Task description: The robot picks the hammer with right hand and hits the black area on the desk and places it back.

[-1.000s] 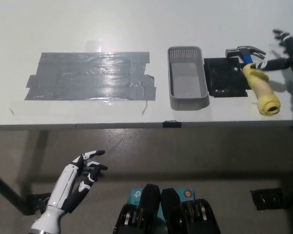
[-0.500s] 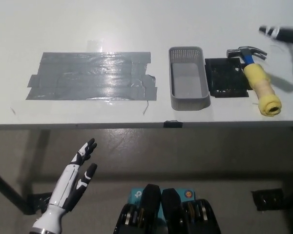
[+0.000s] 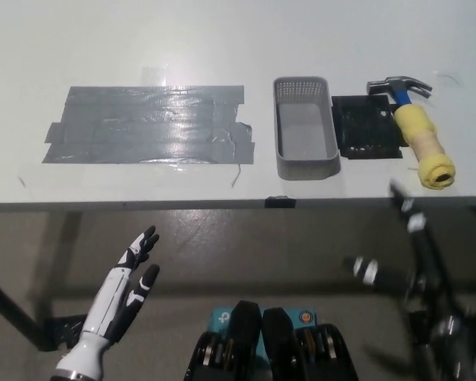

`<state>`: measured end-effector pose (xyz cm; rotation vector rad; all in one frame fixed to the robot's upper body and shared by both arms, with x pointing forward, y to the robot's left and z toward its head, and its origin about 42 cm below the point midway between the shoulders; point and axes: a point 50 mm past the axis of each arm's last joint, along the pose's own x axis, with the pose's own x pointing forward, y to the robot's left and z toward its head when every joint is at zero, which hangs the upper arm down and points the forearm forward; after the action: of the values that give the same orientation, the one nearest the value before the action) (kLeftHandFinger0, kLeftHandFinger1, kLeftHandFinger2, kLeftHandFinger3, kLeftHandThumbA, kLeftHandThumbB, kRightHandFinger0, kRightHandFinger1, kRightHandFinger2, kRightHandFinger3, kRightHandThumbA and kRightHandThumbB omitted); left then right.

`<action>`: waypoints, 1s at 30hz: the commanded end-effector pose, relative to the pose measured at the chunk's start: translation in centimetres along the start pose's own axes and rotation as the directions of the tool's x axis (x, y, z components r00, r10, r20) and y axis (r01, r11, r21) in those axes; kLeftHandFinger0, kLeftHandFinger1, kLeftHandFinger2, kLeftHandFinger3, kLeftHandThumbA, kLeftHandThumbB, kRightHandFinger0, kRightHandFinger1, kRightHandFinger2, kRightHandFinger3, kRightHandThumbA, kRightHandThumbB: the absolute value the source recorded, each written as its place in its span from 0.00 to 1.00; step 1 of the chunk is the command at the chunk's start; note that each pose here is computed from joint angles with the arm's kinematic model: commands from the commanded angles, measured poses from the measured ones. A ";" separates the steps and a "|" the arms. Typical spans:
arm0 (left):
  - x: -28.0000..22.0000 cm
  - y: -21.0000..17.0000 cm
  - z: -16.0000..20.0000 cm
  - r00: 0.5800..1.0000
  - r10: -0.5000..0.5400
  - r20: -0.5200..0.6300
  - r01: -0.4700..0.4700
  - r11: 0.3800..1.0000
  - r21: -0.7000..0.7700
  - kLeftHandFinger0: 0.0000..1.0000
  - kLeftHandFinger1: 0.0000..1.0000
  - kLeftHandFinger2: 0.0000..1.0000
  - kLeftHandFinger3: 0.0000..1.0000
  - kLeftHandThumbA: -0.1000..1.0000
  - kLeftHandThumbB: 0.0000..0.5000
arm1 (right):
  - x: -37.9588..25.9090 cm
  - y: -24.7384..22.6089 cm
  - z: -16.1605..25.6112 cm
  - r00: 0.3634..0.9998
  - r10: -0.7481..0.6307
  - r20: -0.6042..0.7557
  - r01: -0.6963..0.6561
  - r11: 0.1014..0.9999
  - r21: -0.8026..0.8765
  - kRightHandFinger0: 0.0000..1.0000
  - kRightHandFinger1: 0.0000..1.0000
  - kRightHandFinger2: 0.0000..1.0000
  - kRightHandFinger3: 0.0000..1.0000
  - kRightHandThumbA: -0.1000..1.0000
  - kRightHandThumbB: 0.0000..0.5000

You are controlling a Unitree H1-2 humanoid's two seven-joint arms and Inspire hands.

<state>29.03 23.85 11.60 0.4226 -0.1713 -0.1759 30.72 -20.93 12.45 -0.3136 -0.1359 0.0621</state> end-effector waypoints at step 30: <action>1.4 0.6 1.8 0.996 0.036 0.082 -0.030 0.997 -0.071 1.00 1.00 1.00 1.00 1.00 0.25 | -1.3 0.6 0.6 0.986 0.047 0.161 -0.052 0.998 0.026 1.00 1.00 1.00 1.00 1.00 0.57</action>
<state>29.68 23.29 12.28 0.3464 -0.1928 -0.1799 28.73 -20.58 11.27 -0.2899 -0.2242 0.1148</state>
